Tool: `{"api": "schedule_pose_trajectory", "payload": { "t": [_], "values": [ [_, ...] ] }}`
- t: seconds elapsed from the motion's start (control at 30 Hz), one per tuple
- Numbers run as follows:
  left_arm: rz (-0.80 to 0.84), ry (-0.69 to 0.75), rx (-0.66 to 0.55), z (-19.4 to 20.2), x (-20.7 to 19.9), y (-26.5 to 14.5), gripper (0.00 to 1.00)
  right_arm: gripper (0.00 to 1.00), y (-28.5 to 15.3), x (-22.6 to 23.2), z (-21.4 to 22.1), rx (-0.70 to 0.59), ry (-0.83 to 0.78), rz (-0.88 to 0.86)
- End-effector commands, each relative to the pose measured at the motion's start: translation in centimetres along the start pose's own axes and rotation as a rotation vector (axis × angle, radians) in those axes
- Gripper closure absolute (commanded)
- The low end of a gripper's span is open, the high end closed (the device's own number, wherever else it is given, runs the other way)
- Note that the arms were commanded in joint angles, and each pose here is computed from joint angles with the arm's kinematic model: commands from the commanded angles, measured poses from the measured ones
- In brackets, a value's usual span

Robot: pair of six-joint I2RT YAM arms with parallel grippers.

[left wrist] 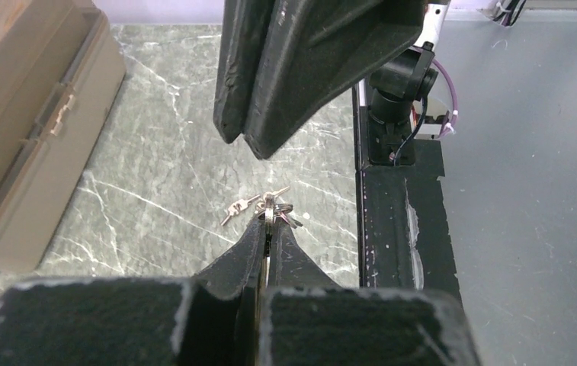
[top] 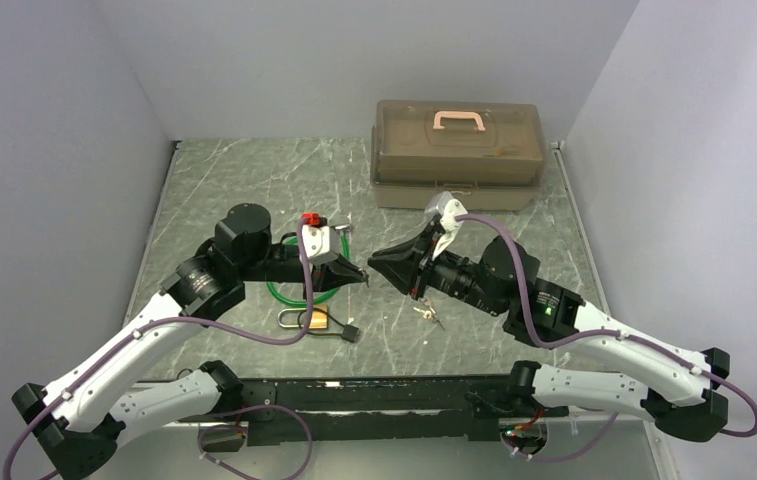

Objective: Unlock with the key
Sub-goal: Adjust the key.

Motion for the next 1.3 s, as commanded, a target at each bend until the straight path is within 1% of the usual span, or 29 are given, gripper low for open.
{"api": "schedule_pose_trajectory", "payload": {
  "t": [0.0, 0.03, 0.1, 0.17, 0.23, 0.5, 0.63, 0.73, 0.83, 1.0, 1.1, 1.17, 1.27],
  "values": [
    [0.049, 0.092, -0.015, -2.1, 0.1, -0.8, 1.0, 0.72, -0.4, 2.2, -1.9, 0.056, -0.103, -0.133],
    [0.072, 0.095, -0.008, -2.1, 0.0, -0.8, 1.0, 0.68, -0.4, 2.4, -1.9, 0.087, -0.117, -0.159],
    [0.104, 0.107, -0.004, -2.3, -0.1, -0.9, 1.0, 0.63, -0.1, 2.7, -1.7, 0.154, -0.145, -0.197],
    [0.133, 0.125, -0.004, -2.4, -0.3, -0.9, 1.0, 0.63, 0.0, 2.8, -1.4, 0.213, -0.168, -0.224],
    [0.151, 0.133, -0.001, -2.5, -0.5, -1.0, 1.0, 0.62, -0.1, 3.1, -1.4, 0.242, -0.181, -0.248],
    [0.181, 0.136, 0.001, -3.0, -0.7, -1.1, 1.0, 0.62, 0.1, 2.9, -1.4, 0.311, -0.21, -0.234],
    [0.192, 0.139, -0.005, -3.2, -0.8, -1.2, 1.0, 0.62, 0.4, 2.8, -1.4, 0.315, -0.211, -0.215],
    [0.205, 0.142, -0.009, -3.3, -1.0, -1.3, 1.0, 0.62, 0.7, 2.4, -1.5, 0.303, -0.247, -0.195],
    [0.214, 0.144, -0.012, -3.4, -1.2, -1.3, 1.0, 0.58, 0.8, 2.0, -1.8, 0.279, -0.259, -0.155],
    [0.226, 0.148, -0.012, -3.4, -1.4, -1.3, 1.0, 0.57, 0.6, 1.7, -2.4, 0.242, -0.272, -0.127],
    [0.23, 0.15, -0.014, -3.4, -1.4, -1.3, 1.0, 0.54, 0.7, 1.6, -2.5, 0.238, -0.278, -0.123],
    [0.23, 0.15, -0.013, -3.3, -1.4, -1.2, 1.0, 0.54, 0.8, 1.8, -2.4, 0.249, -0.275, -0.142],
    [0.227, 0.15, -0.013, -3.3, -1.3, -1.1, 1.0, 0.59, 1.0, 2.2, -2.0, 0.287, -0.269, -0.193]
  ]
}}
Point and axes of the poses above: each gripper's point midway between its finger pads, its own y axis out along the fingers, its own x axis along the line the jaws close on, z = x × y, the point moved 7 cm from there along -y, back along the fingers, and after that the axes turned 14 degrees about y, right-handed, at the moved point
